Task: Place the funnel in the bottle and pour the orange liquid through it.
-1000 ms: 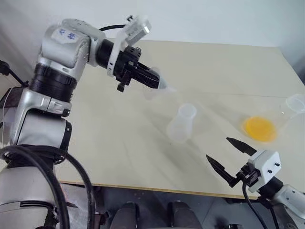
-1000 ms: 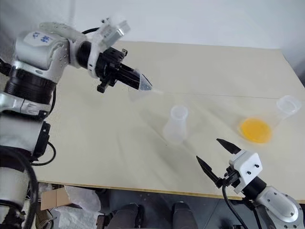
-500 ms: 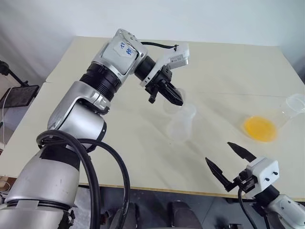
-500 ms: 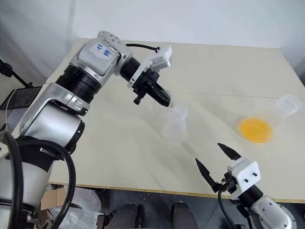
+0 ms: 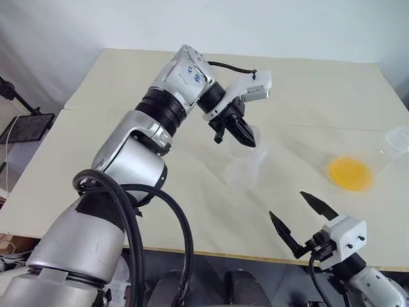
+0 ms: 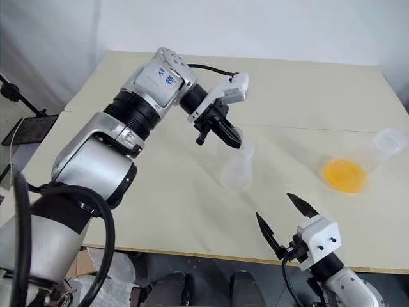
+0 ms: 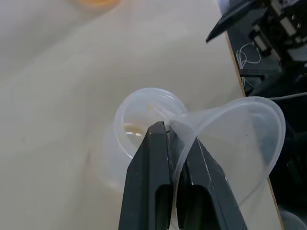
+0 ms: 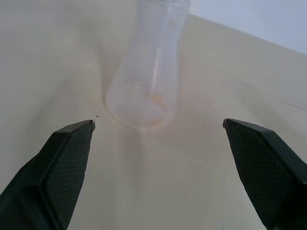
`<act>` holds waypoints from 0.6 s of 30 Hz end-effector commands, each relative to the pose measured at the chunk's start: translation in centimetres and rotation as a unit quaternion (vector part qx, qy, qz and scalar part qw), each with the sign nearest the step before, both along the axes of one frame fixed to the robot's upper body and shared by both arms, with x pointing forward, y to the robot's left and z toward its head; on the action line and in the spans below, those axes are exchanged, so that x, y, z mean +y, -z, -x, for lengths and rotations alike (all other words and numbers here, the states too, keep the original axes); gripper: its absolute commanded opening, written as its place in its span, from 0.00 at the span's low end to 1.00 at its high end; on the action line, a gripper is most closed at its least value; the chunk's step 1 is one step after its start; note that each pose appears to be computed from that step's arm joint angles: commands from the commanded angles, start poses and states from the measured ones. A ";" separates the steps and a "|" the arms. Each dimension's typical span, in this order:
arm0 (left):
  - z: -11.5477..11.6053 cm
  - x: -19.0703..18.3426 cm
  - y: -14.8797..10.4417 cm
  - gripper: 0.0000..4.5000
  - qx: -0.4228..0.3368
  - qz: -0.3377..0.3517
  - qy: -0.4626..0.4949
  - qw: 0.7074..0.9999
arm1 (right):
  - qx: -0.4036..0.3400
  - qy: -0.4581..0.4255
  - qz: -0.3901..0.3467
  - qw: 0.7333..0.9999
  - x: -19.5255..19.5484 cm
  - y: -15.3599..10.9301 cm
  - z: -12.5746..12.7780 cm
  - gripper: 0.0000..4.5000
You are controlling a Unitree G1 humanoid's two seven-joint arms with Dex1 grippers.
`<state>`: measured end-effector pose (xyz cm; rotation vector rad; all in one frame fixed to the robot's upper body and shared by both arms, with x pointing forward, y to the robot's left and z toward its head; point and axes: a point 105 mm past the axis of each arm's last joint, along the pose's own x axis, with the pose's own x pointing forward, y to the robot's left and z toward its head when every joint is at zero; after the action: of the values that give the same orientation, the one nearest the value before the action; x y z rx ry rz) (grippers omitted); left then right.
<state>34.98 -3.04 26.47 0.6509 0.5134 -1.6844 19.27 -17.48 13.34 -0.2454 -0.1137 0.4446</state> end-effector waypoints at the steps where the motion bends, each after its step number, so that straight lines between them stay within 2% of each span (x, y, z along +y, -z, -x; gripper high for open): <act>1: 1.2 -0.7 -2.0 0.21 -0.007 0.014 0.043 0.999 | -0.029 -0.003 -0.001 1.000 0.6 -1.2 0.4 1.00; 10: 0.8 -0.6 -2.2 0.80 -0.002 0.059 0.042 0.997 | -0.034 0.002 -0.002 0.999 0.7 -1.2 0.3 1.00; 12: 0.3 -0.1 -1.9 0.92 -0.015 0.077 0.040 0.996 | -0.035 0.003 -0.001 0.999 0.7 -1.2 0.3 1.00; 13: -0.3 0.3 -2.0 0.99 -0.024 0.117 0.028 0.992 | -0.043 0.013 -0.002 0.999 0.5 -1.4 0.2 1.00; 15: -1.4 2.3 -2.8 0.99 -0.045 0.223 0.014 0.974 | -0.068 0.043 -0.005 0.997 -0.4 -2.2 0.0 1.00; 18: -1.8 4.9 -3.7 0.99 -0.066 0.326 0.011 0.943 | -0.092 0.079 -0.013 0.993 -1.6 -3.0 -0.1 1.00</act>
<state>37.22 1.18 27.17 0.2954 0.0372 -1.6861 19.63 -18.44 14.64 -0.2522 -0.2036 0.3161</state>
